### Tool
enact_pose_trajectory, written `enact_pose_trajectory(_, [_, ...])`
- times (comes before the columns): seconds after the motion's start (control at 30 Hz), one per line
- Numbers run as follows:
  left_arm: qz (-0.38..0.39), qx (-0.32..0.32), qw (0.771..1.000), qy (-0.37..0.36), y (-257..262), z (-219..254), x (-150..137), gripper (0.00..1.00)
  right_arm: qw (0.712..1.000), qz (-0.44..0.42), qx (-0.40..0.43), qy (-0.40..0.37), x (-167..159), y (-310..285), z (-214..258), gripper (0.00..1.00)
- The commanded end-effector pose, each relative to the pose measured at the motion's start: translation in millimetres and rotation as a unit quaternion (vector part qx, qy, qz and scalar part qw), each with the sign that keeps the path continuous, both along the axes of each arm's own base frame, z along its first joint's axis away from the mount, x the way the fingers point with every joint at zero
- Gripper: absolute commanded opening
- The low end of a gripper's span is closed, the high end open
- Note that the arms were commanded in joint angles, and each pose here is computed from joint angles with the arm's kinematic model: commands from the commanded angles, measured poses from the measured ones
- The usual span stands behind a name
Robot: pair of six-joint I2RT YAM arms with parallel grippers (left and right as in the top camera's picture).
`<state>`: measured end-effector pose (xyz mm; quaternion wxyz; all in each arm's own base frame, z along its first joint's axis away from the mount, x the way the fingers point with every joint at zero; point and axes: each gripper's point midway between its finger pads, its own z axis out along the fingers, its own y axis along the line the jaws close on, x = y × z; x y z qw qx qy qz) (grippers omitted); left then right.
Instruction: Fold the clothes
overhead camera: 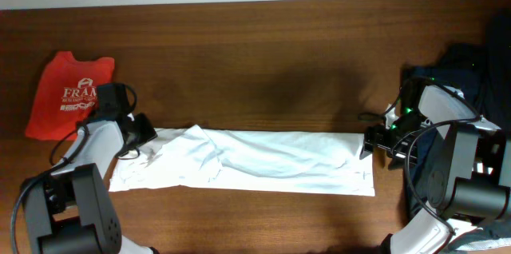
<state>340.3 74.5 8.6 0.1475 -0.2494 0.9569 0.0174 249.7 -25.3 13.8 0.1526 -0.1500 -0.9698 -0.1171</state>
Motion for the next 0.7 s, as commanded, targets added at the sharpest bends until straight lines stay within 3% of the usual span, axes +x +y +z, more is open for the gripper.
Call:
enact_pose_trajectory(0.0, [-0.023,0.001,1.0,0.0,5,29,17,0.64,0.999,0.025,0.037,-0.023,5,12,4,0.83])
enact_pose_trajectory(0.17, [-0.03,-0.024,0.999,-0.013,-5,83,22,0.67,0.999,0.033,0.029,-0.029,4,9,-4,0.83])
enact_pose_trajectory(0.23, [-0.033,-0.036,0.999,-0.017,-10,90,18,0.77,0.999,0.032,0.029,-0.026,-1,10,-9,0.83])
enact_pose_trajectory(0.33, [-0.031,-0.043,0.999,-0.005,-12,89,12,0.77,0.999,0.031,0.032,-0.015,-15,14,-23,0.82])
enact_pose_trajectory(0.43, [-0.031,-0.043,0.999,-0.004,-12,89,11,0.77,0.999,0.027,0.045,0.0,-26,19,-24,0.6])
enact_pose_trajectory(0.67, [-0.031,-0.043,0.999,-0.004,-12,89,11,0.78,0.998,0.019,0.067,0.006,-28,27,-20,0.51])
